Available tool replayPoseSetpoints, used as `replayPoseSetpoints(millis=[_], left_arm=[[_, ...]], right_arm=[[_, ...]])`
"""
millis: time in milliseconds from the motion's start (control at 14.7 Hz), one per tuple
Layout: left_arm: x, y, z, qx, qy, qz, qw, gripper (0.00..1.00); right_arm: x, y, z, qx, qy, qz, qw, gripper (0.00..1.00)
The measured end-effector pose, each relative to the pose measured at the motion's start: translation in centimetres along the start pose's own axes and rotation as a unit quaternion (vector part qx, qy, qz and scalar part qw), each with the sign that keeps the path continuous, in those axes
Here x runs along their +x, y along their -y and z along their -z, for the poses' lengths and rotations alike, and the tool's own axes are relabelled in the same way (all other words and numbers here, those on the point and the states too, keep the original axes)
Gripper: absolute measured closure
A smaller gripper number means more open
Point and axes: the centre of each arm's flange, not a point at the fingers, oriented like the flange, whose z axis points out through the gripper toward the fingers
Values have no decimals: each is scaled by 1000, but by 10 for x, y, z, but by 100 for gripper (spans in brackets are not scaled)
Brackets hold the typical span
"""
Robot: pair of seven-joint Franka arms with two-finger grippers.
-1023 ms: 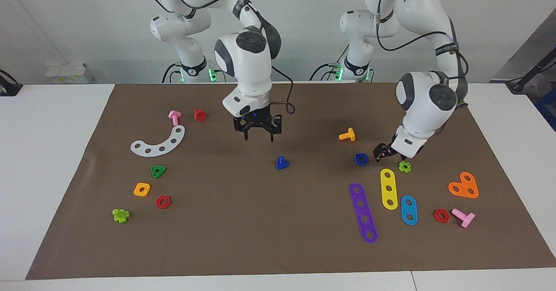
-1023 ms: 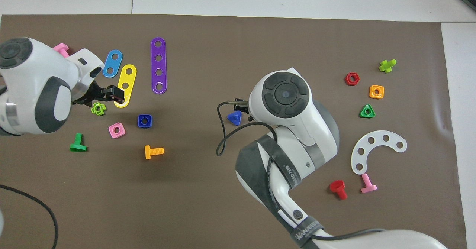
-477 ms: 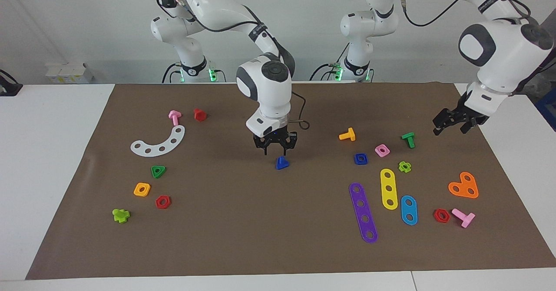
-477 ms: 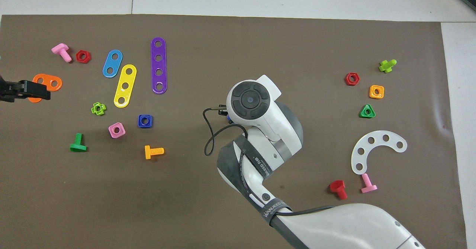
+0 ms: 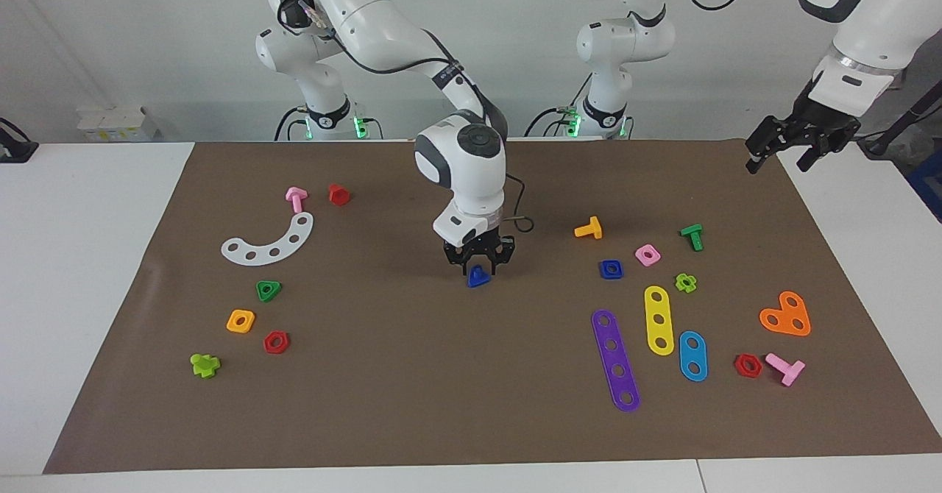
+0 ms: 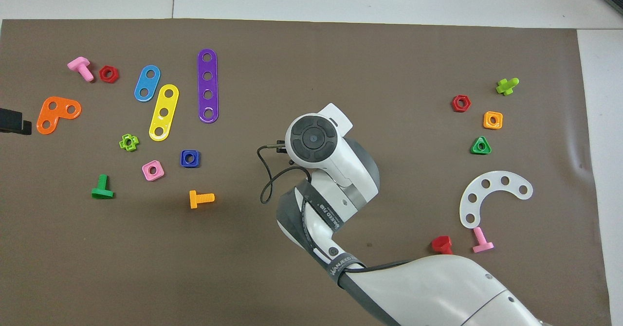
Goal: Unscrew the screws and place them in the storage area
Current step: 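Grasp the blue bolt with the right gripper while the left gripper withdraws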
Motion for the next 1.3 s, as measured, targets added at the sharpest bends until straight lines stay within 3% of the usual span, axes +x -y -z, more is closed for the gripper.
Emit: replayPoseSetpoints(millis=[409, 545, 614, 818, 1295], left_arm=[[0, -16, 5, 8, 6, -13, 1000, 0], [-1, -18, 6, 8, 5, -15, 1000, 0], [-1, -22, 7, 8, 4, -18, 1000, 0], [0, -36, 7, 7, 4, -29, 1000, 0], [-1, -35, 6, 8, 8, -27, 1000, 0]], right_arm=[[-1, 0, -1, -2, -1, 2, 1000, 45], [-1, 1, -2, -2, 0, 3, 1000, 55], [-1, 1, -2, -2, 0, 3, 1000, 55], [-2, 1, -2, -4, 1, 3, 1000, 81], [8, -19, 27, -3, -12, -29, 1000, 81]])
